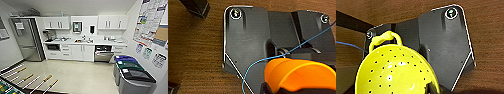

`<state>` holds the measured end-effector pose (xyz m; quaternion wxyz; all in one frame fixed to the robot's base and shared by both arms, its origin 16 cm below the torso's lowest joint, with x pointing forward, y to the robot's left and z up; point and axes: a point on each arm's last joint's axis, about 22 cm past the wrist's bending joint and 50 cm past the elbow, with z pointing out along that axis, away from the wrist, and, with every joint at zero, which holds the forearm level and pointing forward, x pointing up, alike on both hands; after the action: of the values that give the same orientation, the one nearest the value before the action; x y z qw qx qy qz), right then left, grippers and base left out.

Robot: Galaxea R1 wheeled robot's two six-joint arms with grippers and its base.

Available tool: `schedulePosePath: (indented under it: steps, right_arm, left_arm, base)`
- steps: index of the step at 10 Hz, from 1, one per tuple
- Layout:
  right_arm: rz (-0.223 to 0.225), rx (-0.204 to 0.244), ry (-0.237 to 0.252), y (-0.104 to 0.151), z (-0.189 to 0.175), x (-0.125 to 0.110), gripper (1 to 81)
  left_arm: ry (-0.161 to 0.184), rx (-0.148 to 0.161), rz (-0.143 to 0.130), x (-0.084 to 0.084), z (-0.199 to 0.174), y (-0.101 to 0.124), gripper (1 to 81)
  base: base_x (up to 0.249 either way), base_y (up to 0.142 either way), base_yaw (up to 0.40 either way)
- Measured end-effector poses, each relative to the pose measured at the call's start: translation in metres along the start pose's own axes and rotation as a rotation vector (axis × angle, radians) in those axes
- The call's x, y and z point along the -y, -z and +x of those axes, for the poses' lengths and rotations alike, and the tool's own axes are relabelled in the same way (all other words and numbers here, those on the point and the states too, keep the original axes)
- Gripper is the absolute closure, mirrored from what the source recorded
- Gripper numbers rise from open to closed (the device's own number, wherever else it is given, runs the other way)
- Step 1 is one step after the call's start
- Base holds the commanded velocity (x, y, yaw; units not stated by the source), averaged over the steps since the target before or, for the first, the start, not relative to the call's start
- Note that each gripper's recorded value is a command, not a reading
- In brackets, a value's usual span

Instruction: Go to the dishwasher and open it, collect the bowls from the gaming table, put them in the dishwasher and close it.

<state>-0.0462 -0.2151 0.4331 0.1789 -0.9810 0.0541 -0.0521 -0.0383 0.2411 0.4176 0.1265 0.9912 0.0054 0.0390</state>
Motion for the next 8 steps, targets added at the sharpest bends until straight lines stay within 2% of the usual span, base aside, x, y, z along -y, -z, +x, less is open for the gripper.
schedulePosePath:
  steps: [8]
  right_arm:
    - [0.001, -0.002, 0.001, -0.002, 0.001, 0.002, 81.1]
  left_arm:
    - [0.004, -0.007, -0.019, -0.016, 0.005, -0.004, 81.1]
  base:
    - [0.187, 0.0, 0.0]
